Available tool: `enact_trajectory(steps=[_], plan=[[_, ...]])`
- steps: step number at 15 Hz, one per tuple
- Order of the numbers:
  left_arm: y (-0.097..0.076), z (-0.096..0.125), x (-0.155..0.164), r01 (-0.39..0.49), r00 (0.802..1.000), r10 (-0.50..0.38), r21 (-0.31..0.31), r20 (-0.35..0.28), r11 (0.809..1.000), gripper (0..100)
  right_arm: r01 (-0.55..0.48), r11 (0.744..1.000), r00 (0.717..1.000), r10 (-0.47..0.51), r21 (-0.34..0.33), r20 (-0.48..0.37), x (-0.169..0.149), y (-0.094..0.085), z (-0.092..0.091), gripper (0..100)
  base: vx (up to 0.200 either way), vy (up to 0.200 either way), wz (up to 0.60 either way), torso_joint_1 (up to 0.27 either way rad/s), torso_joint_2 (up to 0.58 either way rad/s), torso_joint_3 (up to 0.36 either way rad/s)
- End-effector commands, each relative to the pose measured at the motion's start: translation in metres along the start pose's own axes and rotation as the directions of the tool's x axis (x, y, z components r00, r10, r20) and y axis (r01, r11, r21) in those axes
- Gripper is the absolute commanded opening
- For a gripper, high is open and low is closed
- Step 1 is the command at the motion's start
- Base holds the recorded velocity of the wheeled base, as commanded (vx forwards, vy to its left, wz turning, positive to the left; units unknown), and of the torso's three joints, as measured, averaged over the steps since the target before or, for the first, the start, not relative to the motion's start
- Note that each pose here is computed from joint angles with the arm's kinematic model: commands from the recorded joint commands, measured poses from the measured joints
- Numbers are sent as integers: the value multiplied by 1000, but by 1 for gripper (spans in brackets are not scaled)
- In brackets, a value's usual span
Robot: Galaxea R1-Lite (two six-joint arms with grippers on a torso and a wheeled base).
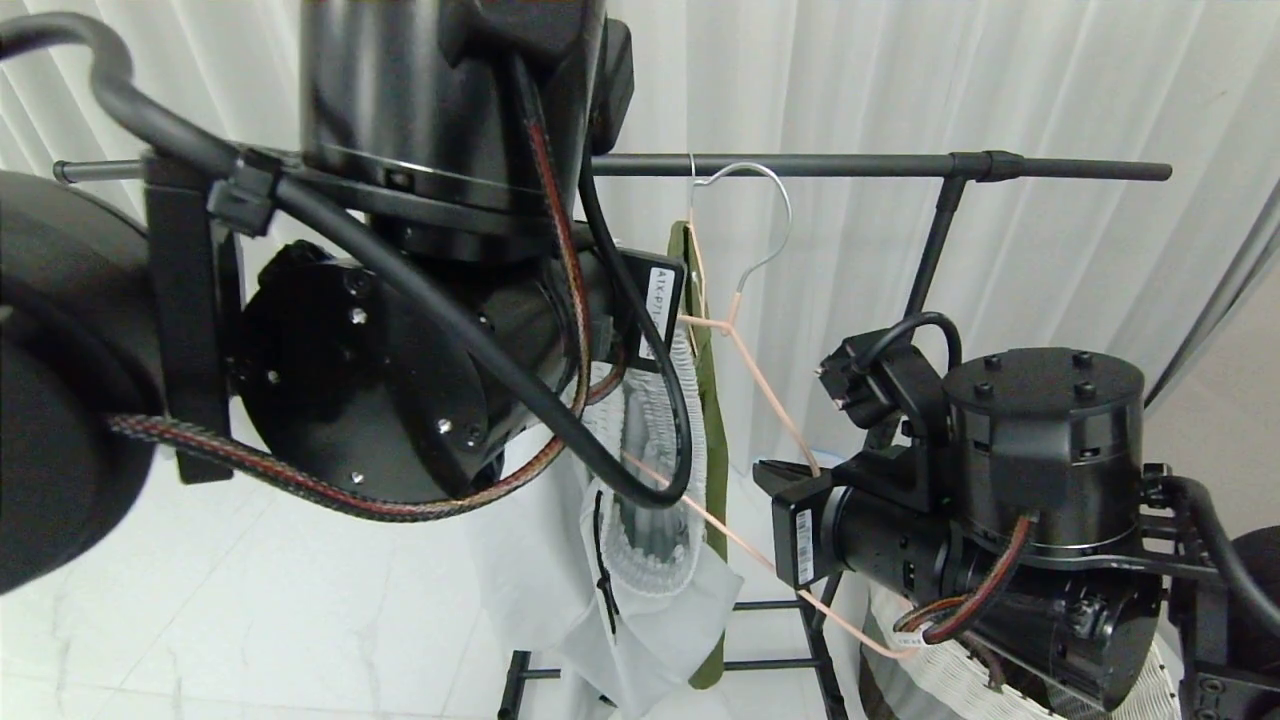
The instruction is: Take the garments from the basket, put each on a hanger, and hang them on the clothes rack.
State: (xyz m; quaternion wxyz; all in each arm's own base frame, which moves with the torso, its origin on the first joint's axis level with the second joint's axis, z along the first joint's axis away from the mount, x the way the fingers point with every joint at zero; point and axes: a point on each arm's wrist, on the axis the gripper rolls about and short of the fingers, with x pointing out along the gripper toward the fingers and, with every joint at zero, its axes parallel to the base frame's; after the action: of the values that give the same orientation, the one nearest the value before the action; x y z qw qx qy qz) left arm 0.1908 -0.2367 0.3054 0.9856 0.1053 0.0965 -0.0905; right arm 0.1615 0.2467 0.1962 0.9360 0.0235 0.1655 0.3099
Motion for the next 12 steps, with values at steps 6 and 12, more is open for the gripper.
enact_trajectory(steps=[6, 12], plan=[[-12, 8, -15, 61, 998, -61, -14, 33, 998, 0, 34, 999, 997, -36, 23, 61, -1, -2, 2, 0, 0, 0, 0, 0, 0, 0], [-14, -5, -12, 48, 999, -48, 11, -1, 999, 0, 25, 997, 984, -37, 70, 172, -31, -13, 11, 0, 0, 0, 0, 0, 0, 0]])
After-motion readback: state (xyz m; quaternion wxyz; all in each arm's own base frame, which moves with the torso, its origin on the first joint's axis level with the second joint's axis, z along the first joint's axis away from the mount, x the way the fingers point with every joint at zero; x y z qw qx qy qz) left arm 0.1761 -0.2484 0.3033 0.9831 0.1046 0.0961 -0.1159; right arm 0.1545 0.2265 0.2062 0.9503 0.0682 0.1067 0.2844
